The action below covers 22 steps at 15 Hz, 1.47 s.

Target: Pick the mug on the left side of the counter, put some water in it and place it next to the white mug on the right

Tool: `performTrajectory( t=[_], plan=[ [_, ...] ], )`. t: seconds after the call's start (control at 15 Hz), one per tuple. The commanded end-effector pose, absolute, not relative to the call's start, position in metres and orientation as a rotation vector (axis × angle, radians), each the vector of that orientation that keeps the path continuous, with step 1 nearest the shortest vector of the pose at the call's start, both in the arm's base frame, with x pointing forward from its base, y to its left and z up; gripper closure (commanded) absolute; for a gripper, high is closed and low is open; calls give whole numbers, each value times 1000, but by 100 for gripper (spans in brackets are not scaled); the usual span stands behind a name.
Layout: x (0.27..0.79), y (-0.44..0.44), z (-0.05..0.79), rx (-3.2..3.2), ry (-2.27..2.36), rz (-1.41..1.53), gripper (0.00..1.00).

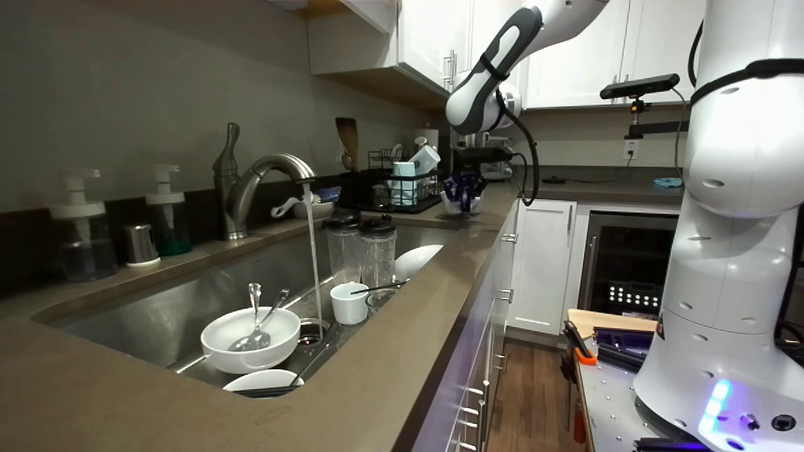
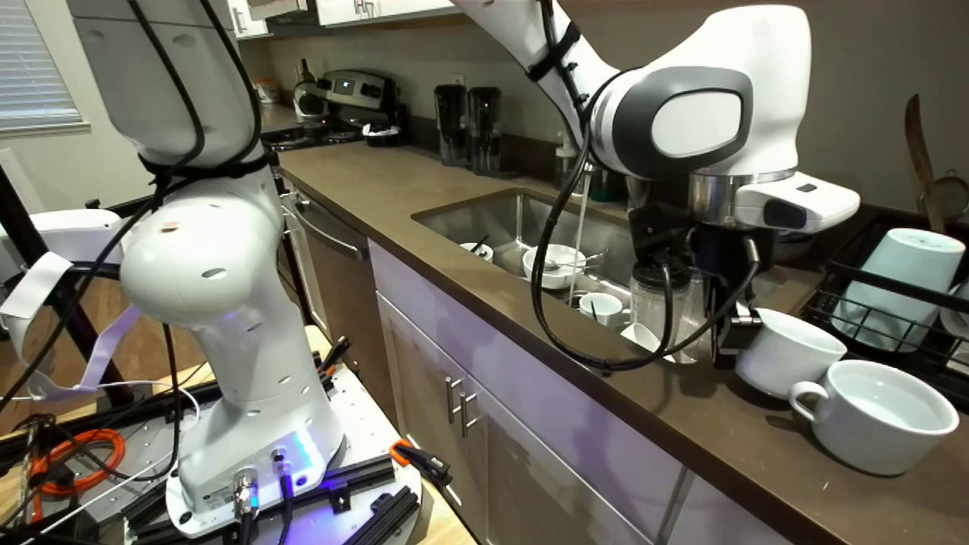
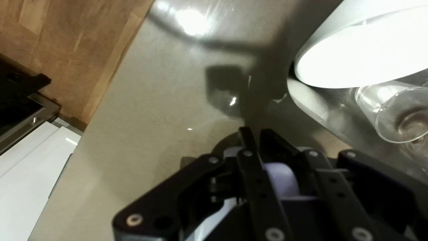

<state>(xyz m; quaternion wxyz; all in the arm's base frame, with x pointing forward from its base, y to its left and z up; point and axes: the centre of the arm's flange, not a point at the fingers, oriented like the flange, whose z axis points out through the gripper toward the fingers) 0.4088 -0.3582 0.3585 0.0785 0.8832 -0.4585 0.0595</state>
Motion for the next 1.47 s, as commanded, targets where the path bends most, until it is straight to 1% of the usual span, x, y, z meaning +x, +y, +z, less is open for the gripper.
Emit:
performTrajectory(
  t=[0.0, 0.67, 0.73, 0.8, 0.87, 0.93, 1.0, 1.07, 1.13, 1.4],
  plan=[
    [420, -358, 367, 2664, -1360, 208, 96],
    [438, -349, 351, 2750, -1389, 225, 95],
    [438, -347, 352, 2767, -1399, 227, 91],
    [437, -346, 352, 2769, -1402, 231, 77],
    [436, -344, 353, 2775, -1402, 234, 76],
    [435, -343, 354, 2775, -1402, 234, 55],
    [434, -341, 355, 2774, -1402, 232, 51],
    [433, -340, 355, 2772, -1402, 230, 51],
    [431, -337, 357, 2770, -1399, 224, 46],
    [419, -320, 370, 2791, -1399, 194, 21]
  ],
)
